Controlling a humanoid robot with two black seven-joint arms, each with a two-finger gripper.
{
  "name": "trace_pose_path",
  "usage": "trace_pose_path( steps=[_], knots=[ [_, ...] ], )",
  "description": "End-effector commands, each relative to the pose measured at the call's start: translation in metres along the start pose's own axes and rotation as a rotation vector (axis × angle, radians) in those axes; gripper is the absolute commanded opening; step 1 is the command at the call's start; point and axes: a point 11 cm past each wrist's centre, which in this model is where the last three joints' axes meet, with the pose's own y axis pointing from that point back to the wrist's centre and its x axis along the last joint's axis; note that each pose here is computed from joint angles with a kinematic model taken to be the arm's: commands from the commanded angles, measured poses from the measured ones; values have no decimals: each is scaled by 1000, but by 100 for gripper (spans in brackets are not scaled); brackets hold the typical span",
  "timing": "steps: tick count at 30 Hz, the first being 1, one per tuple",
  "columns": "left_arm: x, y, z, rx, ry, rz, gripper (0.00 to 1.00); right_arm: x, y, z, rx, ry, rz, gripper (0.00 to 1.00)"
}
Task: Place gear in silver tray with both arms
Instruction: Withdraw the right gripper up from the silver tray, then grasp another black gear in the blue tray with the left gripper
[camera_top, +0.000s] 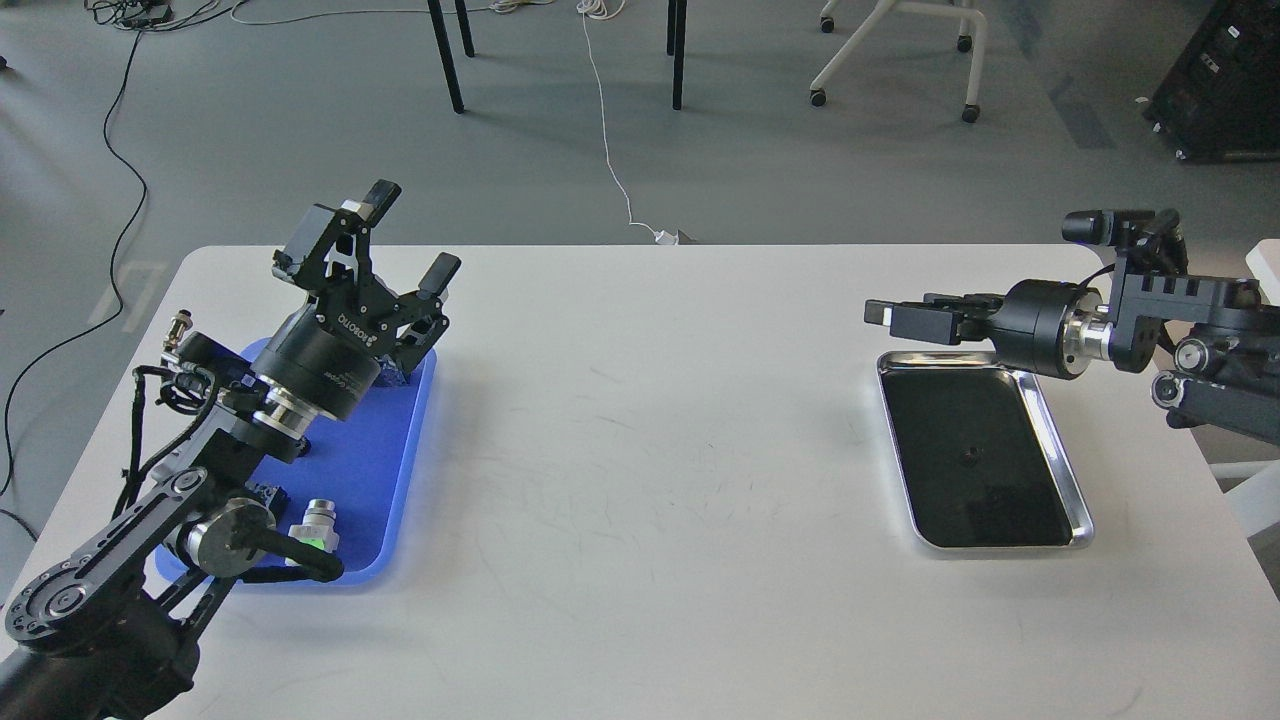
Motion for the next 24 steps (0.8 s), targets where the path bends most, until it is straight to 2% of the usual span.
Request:
trace_pose_path(
  steps=[1, 7, 10, 17, 24],
  knots=[
    [5, 5, 5, 0, -44, -11, 98, -2, -9, -11, 89, -378, 169, 95],
    [11, 27, 17, 114, -276, -123, 98, -22, -23, -17, 206, -849, 270, 95],
    [17, 43, 18, 228, -469, -221, 98, -28, -22, -15, 262, -1040, 288, 94],
    [58, 93, 16, 648, -1159, -583, 98, -35, -19, -9, 275, -1107, 301, 95],
    [96, 104, 5, 867, -1530, -801, 98, -39, -26, -15, 286, -1114, 285, 95]
  ],
)
